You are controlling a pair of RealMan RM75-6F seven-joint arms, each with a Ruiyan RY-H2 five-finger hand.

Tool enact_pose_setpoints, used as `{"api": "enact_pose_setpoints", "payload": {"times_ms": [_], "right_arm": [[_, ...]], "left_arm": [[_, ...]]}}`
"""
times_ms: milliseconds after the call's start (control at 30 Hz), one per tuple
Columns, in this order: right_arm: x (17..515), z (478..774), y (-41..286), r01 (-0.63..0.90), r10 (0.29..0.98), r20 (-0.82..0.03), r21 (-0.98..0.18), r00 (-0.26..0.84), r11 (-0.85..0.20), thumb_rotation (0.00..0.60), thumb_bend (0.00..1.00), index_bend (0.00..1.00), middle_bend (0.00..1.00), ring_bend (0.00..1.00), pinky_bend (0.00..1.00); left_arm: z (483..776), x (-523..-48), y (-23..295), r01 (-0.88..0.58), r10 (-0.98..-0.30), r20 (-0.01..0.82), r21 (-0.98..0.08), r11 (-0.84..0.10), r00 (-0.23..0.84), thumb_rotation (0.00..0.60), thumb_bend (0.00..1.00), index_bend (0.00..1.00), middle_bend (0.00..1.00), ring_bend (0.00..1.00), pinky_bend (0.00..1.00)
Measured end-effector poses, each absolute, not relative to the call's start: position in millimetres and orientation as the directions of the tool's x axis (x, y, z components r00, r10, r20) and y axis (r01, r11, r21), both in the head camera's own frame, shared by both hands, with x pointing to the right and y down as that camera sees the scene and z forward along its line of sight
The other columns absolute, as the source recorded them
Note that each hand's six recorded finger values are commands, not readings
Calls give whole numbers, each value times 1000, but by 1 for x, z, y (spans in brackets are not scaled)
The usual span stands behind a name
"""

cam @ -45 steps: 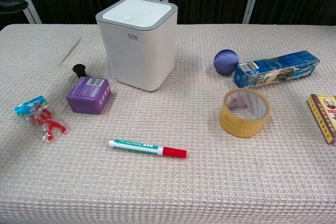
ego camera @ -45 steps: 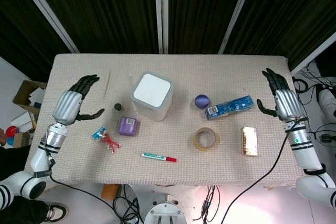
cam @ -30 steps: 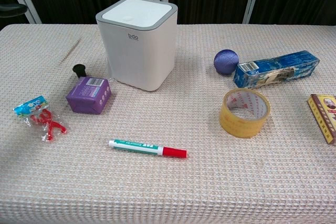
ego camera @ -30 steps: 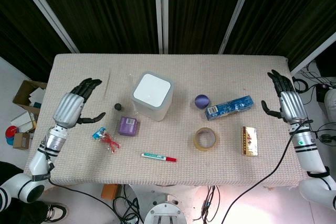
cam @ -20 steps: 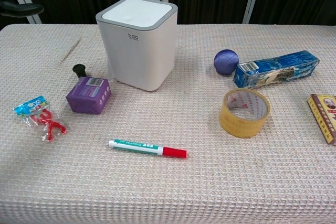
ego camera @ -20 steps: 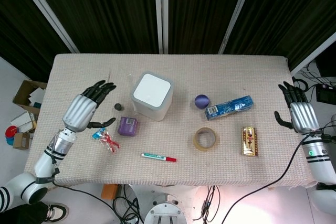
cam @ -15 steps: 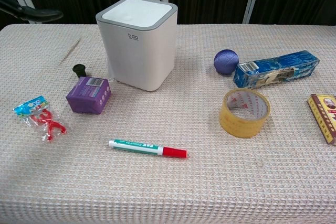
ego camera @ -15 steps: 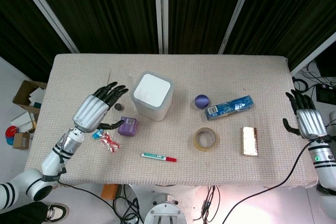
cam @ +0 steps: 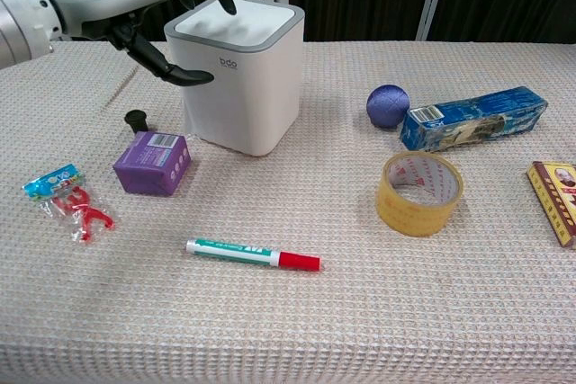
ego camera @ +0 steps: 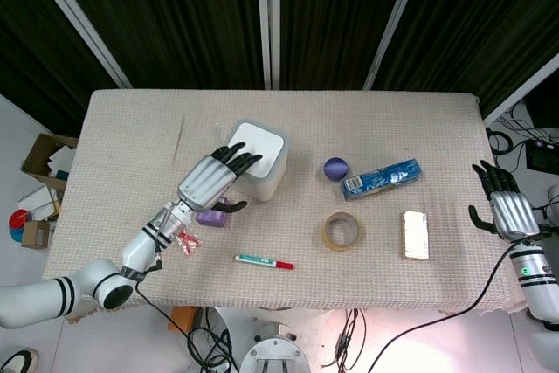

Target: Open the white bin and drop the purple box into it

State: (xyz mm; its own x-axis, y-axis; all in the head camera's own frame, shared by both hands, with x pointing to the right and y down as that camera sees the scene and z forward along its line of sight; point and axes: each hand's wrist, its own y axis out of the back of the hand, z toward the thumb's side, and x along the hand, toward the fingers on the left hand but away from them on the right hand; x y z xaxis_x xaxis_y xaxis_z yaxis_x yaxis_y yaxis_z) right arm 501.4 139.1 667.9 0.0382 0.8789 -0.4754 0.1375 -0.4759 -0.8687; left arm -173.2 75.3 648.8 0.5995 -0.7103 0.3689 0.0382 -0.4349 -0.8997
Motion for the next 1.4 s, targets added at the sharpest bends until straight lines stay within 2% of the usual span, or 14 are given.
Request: {"api": "enact_pose_setpoints", "payload": {"times_ms": [233, 433, 567, 700, 833, 967, 1033, 1233, 1333, 1400], "right_arm": [[505, 661, 137, 149, 889, -457, -877, 36, -457, 600, 397, 0, 0, 0, 0], [506, 659, 138, 158, 892, -452, -879, 31, -451, 600, 396, 0, 0, 0, 0], [506, 659, 138, 158, 892, -451, -879, 31, -450, 600, 398, 0, 0, 0, 0], [503, 660, 139, 153, 889, -456, -877, 37, -456, 600, 401, 0, 0, 0, 0], [498, 655, 136, 167, 899, -434, -884, 49, -436, 600, 400, 0, 0, 0, 0], [495, 643, 131, 178, 915, -397, -898, 64, -402, 600, 400, 0, 0, 0, 0], [493, 635, 127, 187, 924, -375, -905, 72, -381, 600, 398, 0, 0, 0, 0], [478, 607, 118, 210, 947, -303, -924, 106, -319, 600, 390, 0, 0, 0, 0], [470, 593, 113, 212, 955, -274, -932, 117, -293, 600, 390, 0, 0, 0, 0], [466, 585, 110, 217, 959, -260, -935, 116, -280, 600, 389, 0, 0, 0, 0]], "left_arm": [[663, -176, 77, 119, -704, 432, -886, -449, 564, 414, 232, 100, 340, 58, 210], [663, -177, 81, 133, -700, 444, -882, -453, 560, 417, 232, 100, 347, 58, 209], [647, -177, 79, 125, -717, 405, -903, -411, 567, 414, 232, 100, 285, 58, 209], [623, -180, 75, 104, -748, 345, -931, -351, 566, 414, 229, 95, 156, 58, 209], [593, -197, 72, 68, -800, 267, -959, -274, 538, 414, 223, 88, 137, 59, 209], [568, -243, 80, 31, -867, 215, -974, -225, 449, 414, 218, 89, 136, 59, 209], [563, -268, 90, 18, -889, 222, -972, -235, 401, 415, 206, 88, 136, 59, 209], [578, -336, 140, -27, -891, 354, -926, -376, 284, 416, 157, 88, 136, 59, 209], [590, -352, 159, -38, -874, 399, -905, -425, 278, 415, 162, 88, 136, 59, 209], [600, -349, 171, -36, -858, 409, -897, -441, 310, 416, 168, 88, 137, 59, 209]]}}
